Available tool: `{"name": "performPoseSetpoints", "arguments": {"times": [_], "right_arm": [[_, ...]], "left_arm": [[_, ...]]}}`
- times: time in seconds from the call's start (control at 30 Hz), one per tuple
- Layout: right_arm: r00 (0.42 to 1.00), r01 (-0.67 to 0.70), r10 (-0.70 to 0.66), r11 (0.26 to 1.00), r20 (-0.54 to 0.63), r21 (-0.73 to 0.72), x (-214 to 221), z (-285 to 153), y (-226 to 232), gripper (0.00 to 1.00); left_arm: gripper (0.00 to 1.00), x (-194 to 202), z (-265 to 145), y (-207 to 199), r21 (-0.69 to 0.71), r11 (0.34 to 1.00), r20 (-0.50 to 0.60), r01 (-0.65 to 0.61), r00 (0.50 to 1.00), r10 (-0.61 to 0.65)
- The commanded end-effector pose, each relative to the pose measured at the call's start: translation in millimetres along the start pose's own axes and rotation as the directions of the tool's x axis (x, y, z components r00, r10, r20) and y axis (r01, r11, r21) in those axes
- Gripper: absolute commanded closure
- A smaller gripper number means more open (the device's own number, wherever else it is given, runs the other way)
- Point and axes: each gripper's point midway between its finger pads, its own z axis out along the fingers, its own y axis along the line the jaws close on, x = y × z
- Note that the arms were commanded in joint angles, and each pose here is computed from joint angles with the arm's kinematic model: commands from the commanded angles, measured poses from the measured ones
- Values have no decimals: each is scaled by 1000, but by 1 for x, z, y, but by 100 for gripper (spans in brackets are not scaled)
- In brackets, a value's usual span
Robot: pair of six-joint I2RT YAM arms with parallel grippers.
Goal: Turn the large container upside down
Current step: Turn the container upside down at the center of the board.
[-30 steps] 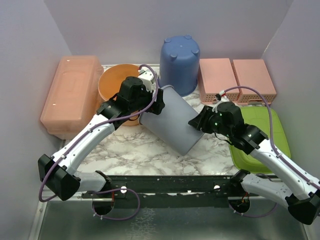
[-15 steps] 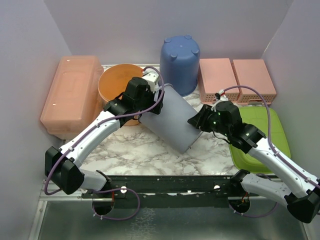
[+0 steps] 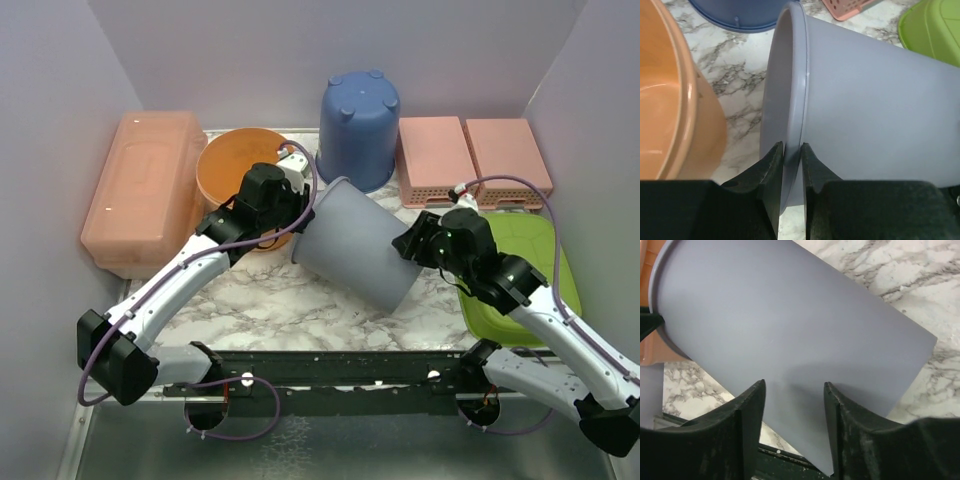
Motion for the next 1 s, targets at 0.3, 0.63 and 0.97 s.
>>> {"name": "performPoseSetpoints", "arguments": {"times": [0.3,0.63,0.97], "right_arm": [[989,-102,52,912,135,398,-14,-63,-88,32],[976,-200,179,963,126,182,0,-43,-56,27],[980,-167,147,974,131,155,1,-31,-55,32]], "left_arm": [[89,42,-17,-21,91,989,-101,121,989,-111],[90,45,-15,-24,114,988,-114,108,989,-95],[96,58,-22,-22,119,990,-119,81,991,-66]]}}
